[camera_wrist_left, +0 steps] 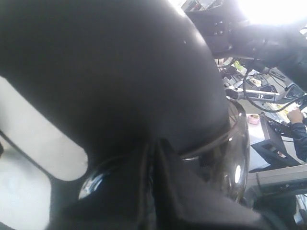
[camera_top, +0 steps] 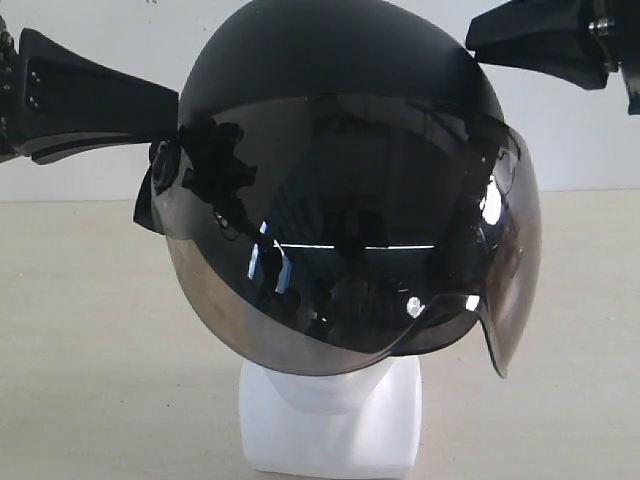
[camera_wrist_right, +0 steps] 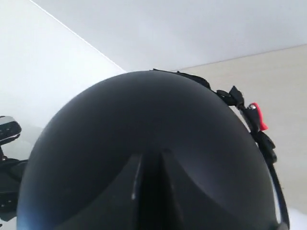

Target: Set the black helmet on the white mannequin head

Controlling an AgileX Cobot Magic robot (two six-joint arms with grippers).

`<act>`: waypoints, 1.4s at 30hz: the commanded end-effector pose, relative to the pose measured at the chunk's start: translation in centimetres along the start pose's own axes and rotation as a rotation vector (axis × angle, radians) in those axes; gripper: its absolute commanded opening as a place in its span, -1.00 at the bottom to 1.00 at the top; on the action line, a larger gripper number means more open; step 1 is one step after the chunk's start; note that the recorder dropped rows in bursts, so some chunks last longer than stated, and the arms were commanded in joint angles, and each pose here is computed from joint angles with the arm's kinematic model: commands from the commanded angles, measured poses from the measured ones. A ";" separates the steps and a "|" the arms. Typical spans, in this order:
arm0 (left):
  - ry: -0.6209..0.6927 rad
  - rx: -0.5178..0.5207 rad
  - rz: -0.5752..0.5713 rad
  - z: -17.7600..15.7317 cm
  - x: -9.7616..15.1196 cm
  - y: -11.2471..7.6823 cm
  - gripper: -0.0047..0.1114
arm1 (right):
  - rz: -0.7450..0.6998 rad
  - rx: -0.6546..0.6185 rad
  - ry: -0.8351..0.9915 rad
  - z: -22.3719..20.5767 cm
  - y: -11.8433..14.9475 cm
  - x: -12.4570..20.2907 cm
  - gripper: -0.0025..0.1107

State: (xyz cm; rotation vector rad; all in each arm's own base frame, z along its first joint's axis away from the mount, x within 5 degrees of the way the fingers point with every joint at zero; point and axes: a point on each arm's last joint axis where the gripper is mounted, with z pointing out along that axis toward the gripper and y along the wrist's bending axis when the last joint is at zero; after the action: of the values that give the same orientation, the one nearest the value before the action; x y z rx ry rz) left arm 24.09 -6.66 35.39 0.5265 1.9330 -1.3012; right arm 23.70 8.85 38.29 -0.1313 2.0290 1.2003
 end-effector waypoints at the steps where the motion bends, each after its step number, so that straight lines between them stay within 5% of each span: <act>1: 0.003 -0.028 -0.011 0.3 0.2 0.5 -0.84 | -0.024 0.065 0.074 -0.2 -0.1 1.1 -0.75; 13: -0.006 -0.043 -0.011 0.2 0.1 0.7 -0.84 | -0.032 0.394 0.191 -0.7 -3.3 2.0 -0.75; 42: 0.000 -0.069 -0.069 -0.2 1.0 3.2 -0.84 | -0.066 0.211 0.150 -2.6 1.0 2.0 -0.75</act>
State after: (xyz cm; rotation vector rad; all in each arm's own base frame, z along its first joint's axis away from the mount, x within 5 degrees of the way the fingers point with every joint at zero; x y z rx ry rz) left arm 25.29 -5.79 34.23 0.4490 1.9461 -1.3158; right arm 20.98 7.53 37.08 -0.1769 2.2954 0.8809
